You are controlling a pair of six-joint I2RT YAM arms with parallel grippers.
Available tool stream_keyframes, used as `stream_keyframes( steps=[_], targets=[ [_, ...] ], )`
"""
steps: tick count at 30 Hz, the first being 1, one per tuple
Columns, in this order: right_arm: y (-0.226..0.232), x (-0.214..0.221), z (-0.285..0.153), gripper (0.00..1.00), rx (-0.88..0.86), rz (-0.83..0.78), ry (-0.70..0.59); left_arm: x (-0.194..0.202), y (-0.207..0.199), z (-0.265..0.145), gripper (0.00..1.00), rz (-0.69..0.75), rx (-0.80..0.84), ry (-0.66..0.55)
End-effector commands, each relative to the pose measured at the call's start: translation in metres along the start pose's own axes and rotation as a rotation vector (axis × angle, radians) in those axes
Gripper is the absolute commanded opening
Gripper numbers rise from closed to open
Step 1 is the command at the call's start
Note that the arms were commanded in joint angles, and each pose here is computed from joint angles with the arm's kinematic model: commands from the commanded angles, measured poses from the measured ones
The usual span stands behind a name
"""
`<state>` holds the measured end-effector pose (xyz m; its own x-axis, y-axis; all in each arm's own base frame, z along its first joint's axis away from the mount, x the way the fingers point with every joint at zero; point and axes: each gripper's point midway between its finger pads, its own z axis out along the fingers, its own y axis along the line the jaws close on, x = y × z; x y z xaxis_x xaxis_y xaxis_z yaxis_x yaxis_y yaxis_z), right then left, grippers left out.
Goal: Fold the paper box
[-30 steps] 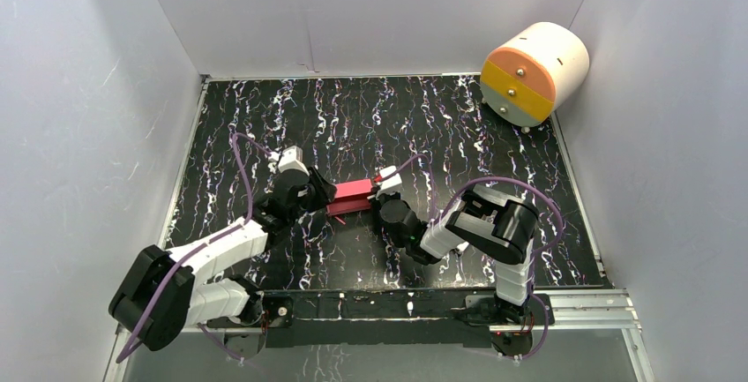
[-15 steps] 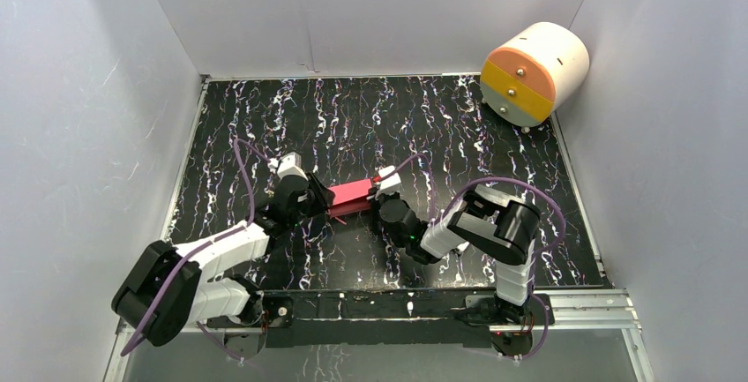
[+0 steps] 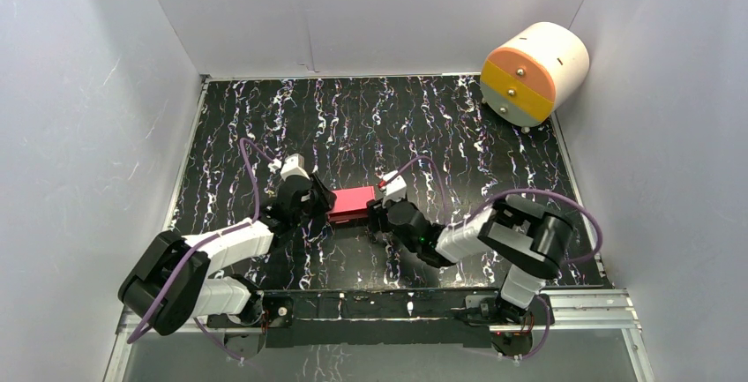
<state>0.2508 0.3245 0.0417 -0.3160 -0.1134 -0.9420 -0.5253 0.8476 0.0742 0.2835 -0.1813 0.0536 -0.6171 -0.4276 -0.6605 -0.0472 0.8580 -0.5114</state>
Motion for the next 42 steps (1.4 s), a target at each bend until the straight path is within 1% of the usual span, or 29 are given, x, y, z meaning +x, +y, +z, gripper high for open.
stream_keyframes(
  steps=[1,4,7,10,12,14,18,22,25,30,34,40,42],
  targets=[
    [0.004,0.001,-0.019,0.7,-0.045,0.0,0.063,0.015,0.02,-0.001,0.33,0.054,-0.071,0.051],
    [0.001,-0.004,-0.032,0.8,-0.051,-0.01,0.093,0.014,0.019,0.0,0.33,0.058,-0.069,0.049],
    [-0.001,-0.01,-0.044,0.88,-0.069,-0.016,0.122,0.014,0.019,0.0,0.33,0.062,-0.068,0.054],
    [-0.001,-0.022,-0.055,0.89,-0.082,0.011,0.138,0.015,0.017,0.0,0.33,0.063,-0.059,0.059],
    [0.002,-0.038,-0.06,0.89,-0.112,0.063,0.124,0.014,0.015,0.0,0.34,0.063,-0.056,0.059],
    [0.004,-0.055,-0.061,0.82,-0.123,0.128,0.106,0.014,0.014,0.0,0.34,0.062,-0.052,0.061],
    [0.002,-0.074,-0.05,0.7,-0.127,0.285,0.138,0.012,0.013,-0.002,0.34,0.063,-0.049,0.055],
    [0.01,-0.086,-0.035,0.62,-0.16,0.396,0.143,0.012,0.012,-0.003,0.34,0.064,-0.046,0.056],
    [0.015,-0.088,-0.021,0.61,-0.17,0.452,0.168,0.012,0.012,-0.004,0.34,0.065,-0.043,0.061],
    [0.015,-0.071,-0.003,0.54,-0.129,0.502,0.23,0.01,0.01,-0.007,0.34,0.06,-0.037,0.059],
    [0.026,-0.054,0.0,0.47,-0.182,0.533,0.279,0.011,0.005,-0.009,0.33,0.044,-0.015,0.067],
    [0.046,-0.04,0.0,0.35,-0.277,0.579,0.33,0.017,-0.009,-0.007,0.21,0.003,0.041,0.107],
    [0.048,-0.037,0.001,0.32,-0.285,0.586,0.337,0.02,-0.014,-0.007,0.19,-0.014,0.064,0.127]
  ],
)
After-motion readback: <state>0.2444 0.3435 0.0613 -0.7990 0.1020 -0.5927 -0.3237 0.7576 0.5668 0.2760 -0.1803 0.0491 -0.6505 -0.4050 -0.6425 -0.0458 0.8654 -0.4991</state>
